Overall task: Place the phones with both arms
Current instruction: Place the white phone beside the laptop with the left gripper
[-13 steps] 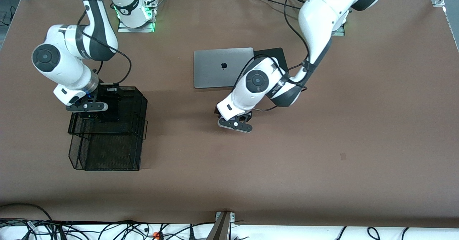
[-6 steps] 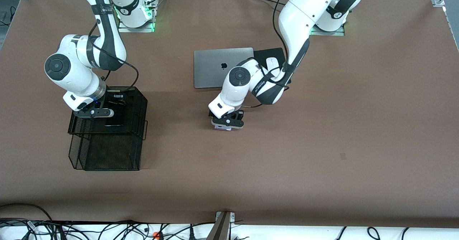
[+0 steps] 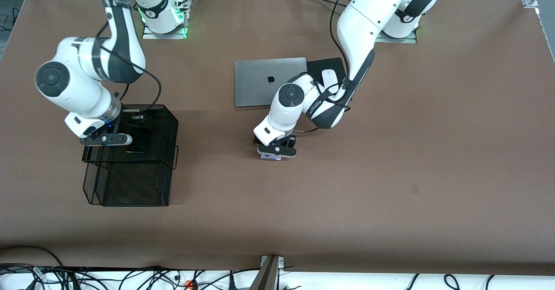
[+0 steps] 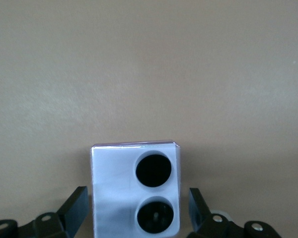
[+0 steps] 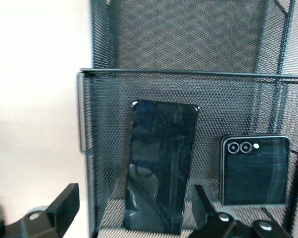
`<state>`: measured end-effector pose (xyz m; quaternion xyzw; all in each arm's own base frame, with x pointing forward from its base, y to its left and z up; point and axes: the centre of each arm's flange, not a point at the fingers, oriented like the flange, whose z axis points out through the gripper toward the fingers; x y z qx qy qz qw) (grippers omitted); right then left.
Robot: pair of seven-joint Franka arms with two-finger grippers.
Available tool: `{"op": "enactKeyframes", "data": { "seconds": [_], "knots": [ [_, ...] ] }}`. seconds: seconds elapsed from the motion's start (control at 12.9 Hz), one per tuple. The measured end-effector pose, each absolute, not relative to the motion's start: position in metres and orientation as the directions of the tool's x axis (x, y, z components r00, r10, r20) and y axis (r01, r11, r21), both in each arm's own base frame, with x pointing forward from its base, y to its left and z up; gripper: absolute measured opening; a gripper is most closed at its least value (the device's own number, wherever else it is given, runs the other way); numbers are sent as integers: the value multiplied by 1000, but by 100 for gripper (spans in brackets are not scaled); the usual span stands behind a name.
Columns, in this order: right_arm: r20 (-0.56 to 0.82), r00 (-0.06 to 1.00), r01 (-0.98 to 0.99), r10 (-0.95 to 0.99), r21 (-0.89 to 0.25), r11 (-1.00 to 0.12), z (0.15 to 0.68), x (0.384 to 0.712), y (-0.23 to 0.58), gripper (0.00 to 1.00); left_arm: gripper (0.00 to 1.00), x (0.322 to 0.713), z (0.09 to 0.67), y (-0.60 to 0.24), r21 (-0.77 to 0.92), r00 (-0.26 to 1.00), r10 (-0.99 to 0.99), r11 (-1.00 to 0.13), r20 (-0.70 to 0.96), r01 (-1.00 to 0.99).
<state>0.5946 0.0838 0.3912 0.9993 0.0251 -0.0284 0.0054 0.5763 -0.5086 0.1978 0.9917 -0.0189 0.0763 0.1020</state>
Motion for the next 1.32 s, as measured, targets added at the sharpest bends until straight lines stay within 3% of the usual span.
{"op": "enactKeyframes", "data": {
  "seconds": [0.16, 0.47, 0.85, 1.32],
  "knots": [
    [-80, 995, 53, 53, -2, -999, 431, 602, 86, 100, 100, 590, 220, -500, 207, 985, -1, -978, 173, -38],
    [-60, 997, 47, 47, -5, -999, 472, 612, 84, 100, 100, 616, 316, -451, 129, 993, 40, -991, 113, 25],
    [-94, 996, 13, 12, 7, -1000, 435, 615, 134, 100, 100, 647, 416, -324, 7, 1000, 5, -1000, 1, 5],
    [-35, 992, -118, -119, 22, -993, 373, 593, 351, 100, 100, 647, 515, -172, -31, 986, -138, -989, -98, -142]
  ]
}}
